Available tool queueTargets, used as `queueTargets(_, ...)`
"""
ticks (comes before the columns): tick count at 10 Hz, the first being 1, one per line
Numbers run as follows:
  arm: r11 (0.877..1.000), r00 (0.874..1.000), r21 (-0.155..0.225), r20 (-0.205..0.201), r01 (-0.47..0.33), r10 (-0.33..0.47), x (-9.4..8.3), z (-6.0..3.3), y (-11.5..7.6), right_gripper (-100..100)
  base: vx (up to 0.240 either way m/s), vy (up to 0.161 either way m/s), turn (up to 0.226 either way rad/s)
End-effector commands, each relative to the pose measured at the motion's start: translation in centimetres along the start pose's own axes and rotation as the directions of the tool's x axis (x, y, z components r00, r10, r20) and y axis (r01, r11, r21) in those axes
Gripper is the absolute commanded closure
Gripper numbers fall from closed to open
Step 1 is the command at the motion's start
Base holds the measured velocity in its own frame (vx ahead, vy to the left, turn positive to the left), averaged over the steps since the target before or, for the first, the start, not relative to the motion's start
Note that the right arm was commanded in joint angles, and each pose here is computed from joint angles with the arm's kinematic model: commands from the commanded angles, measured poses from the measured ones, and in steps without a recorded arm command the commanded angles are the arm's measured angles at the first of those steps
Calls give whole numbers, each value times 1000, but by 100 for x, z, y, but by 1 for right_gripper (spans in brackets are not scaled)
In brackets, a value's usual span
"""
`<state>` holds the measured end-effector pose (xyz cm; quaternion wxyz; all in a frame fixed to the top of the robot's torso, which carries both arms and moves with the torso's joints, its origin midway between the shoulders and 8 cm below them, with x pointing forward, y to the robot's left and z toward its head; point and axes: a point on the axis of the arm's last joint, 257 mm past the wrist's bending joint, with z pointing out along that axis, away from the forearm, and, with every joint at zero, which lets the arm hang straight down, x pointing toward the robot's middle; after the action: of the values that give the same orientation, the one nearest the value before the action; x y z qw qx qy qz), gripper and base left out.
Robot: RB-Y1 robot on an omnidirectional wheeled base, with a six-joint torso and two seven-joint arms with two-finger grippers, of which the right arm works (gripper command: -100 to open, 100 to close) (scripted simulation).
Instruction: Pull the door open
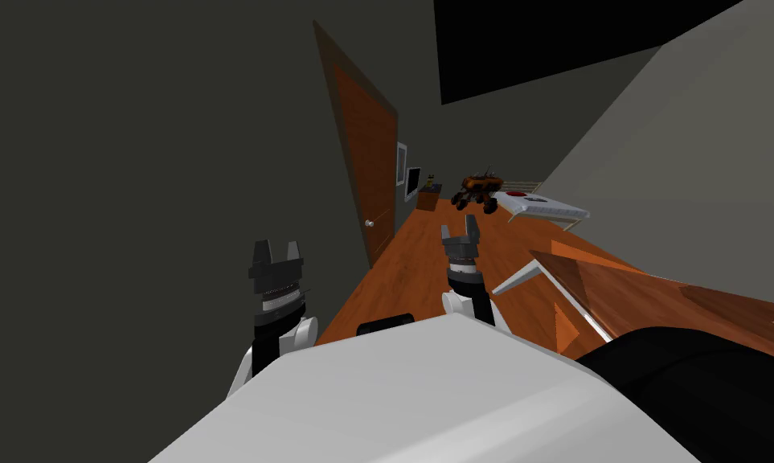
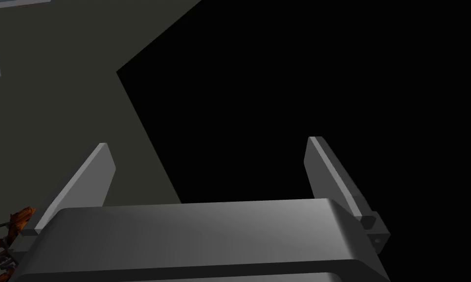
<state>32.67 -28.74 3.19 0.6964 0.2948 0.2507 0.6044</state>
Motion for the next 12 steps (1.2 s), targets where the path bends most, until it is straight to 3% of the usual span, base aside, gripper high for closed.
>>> queueTargets(1,1000,1000,11,-18,20,-20,54,-17,-101,-100,45,-1,17)
queueTargets(8,993,990,48,-93,106,-102,276,-107,-507,-100,86,-8,21)
queueTargets(12,985,978,64,-142,163,-153,421,-179,-756,-100,78,-7,23)
